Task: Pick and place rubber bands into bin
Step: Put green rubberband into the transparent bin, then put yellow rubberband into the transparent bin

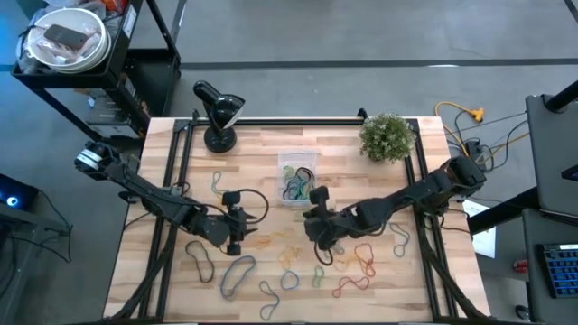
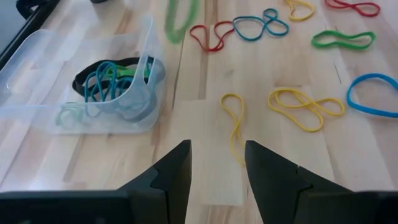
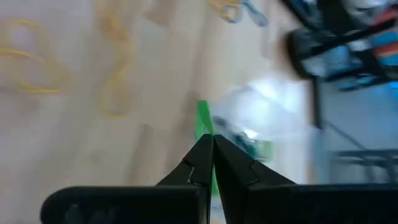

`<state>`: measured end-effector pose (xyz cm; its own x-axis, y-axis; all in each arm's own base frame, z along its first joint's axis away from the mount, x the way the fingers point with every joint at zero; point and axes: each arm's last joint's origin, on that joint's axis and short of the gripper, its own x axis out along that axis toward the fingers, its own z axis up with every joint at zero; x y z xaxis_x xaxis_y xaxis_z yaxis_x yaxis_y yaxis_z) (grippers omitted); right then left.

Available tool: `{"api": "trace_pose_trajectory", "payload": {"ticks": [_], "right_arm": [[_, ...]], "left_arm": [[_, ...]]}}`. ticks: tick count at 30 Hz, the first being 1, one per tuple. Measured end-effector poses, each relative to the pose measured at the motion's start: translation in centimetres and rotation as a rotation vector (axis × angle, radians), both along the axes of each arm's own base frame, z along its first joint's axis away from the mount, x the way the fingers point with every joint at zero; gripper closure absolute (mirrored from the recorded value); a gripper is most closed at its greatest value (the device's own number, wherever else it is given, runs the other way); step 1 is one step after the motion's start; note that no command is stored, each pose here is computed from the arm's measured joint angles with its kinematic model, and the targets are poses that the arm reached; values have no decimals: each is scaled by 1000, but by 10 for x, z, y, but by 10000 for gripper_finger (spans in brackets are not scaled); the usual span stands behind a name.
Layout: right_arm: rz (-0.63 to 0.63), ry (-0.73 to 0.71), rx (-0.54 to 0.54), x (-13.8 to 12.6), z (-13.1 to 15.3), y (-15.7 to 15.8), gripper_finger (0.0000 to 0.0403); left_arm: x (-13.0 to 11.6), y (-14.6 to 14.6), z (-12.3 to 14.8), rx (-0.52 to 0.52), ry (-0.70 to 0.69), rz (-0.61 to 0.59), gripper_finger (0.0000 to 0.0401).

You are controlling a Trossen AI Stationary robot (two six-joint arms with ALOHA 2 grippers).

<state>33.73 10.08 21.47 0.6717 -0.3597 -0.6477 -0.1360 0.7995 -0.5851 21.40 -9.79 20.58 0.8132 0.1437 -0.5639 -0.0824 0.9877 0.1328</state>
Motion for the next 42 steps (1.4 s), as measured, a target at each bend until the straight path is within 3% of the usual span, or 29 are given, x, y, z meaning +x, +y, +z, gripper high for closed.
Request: {"api": "trace_pose_trajectory", "payload": {"ticks": [6,15,20,32,36,42], "right_arm": [[-60,-12,-93,11,10,-26,395],[-222,17,-96,13,-2,-83,394],[-210,10,-39,14,-8,-101,383],[-235,-12,7,15,-10,-121,291],[-240,-20,14,15,-9,-121,285],[-211,-26,77,16,-10,-116,292]], "left_arm": [[2,-1,-2,3,6,-1,266],[2,-1,-2,3,7,-1,267],[-1,0,-6,11,49,3,267],[-30,16,-27,5,364,217,267],[-39,20,-31,13,440,278,267],[-47,28,-32,119,475,351,267]]}}
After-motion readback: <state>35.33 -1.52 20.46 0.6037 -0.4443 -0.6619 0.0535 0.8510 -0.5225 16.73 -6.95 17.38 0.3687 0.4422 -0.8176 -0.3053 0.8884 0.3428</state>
